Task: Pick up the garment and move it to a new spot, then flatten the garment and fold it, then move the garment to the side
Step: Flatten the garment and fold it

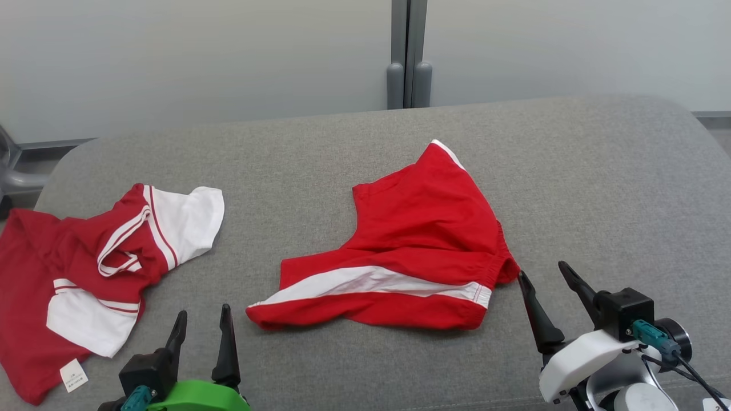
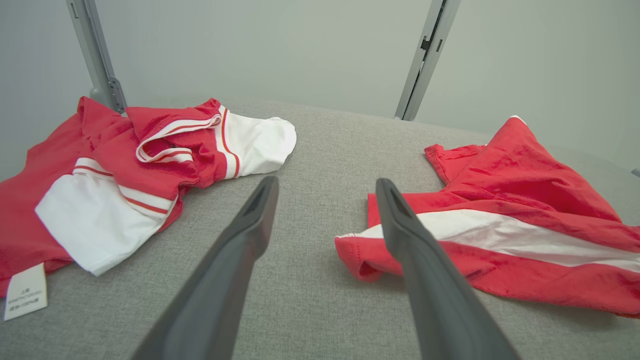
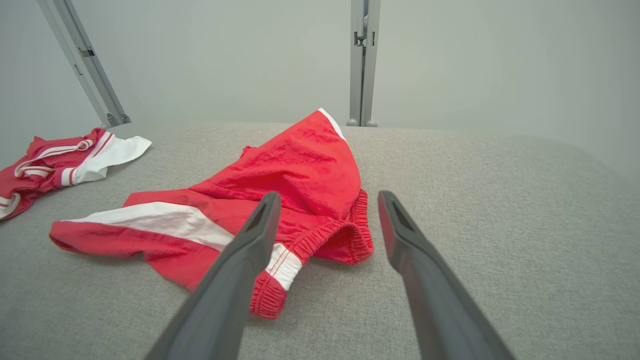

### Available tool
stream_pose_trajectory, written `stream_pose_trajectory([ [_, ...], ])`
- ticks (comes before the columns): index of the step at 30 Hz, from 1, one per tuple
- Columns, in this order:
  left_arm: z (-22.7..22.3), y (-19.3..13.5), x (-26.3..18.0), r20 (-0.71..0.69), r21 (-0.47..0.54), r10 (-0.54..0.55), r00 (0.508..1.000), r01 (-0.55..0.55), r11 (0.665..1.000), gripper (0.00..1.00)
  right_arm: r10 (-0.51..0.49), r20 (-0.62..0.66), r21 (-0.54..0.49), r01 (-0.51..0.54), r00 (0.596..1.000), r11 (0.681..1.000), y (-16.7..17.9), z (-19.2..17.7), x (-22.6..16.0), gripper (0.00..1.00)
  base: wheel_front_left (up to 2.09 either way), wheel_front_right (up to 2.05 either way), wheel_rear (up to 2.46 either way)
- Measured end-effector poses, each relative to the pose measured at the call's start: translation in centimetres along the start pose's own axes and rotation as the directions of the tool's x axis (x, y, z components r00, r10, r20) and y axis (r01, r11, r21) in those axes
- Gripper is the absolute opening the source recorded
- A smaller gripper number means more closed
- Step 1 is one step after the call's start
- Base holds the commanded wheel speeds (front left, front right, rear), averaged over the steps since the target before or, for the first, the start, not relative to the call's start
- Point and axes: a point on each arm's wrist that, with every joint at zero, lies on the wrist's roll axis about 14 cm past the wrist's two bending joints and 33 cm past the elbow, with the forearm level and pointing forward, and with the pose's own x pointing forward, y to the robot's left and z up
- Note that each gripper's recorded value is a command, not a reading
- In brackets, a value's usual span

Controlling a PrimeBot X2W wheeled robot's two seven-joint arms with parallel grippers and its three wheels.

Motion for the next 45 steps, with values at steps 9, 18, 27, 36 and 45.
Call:
stream_pose_trajectory([
  [9, 1.6, 1.3, -2.1, -0.018, 0.016, 0.034, 0.999, -0.033, 0.999, 1.00, -0.021, 0.073, -0.018, 0.022, 0.997, 1.000, 0.1, 2.3, -0.8, 1.00, 0.00, 0.00, 0.00],
  [18, 2.3, 1.9, -4.0, -0.037, 0.007, 0.061, 0.997, -0.061, 0.998, 1.00, -0.037, 0.086, -0.017, 0.039, 0.996, 0.999, 0.1, 2.7, -1.6, 1.00, 0.00, 0.00, 0.00],
  [27, 2.6, 1.9, -4.6, -0.048, 0.009, 0.067, 0.997, -0.066, 0.998, 1.00, -0.041, 0.067, -0.009, 0.041, 0.997, 0.999, 0.2, 2.1, -1.7, 1.00, 0.00, 0.00, 0.00],
  [36, 2.3, 1.5, -4.4, -0.071, 0.009, 0.059, 0.996, -0.058, 0.998, 1.00, -0.025, 0.018, 0.000, 0.025, 1.000, 1.000, 0.6, 0.9, -1.2, 1.00, 0.00, 0.00, 0.00],
  [45, 2.6, 0.4, -3.1, -0.071, 0.004, 0.027, 0.997, -0.027, 1.000, 1.00, 0.015, -0.174, 0.079, -0.001, 0.985, 0.997, 1.1, -3.8, 0.6, 1.00, 0.00, 0.00, 0.00],
])
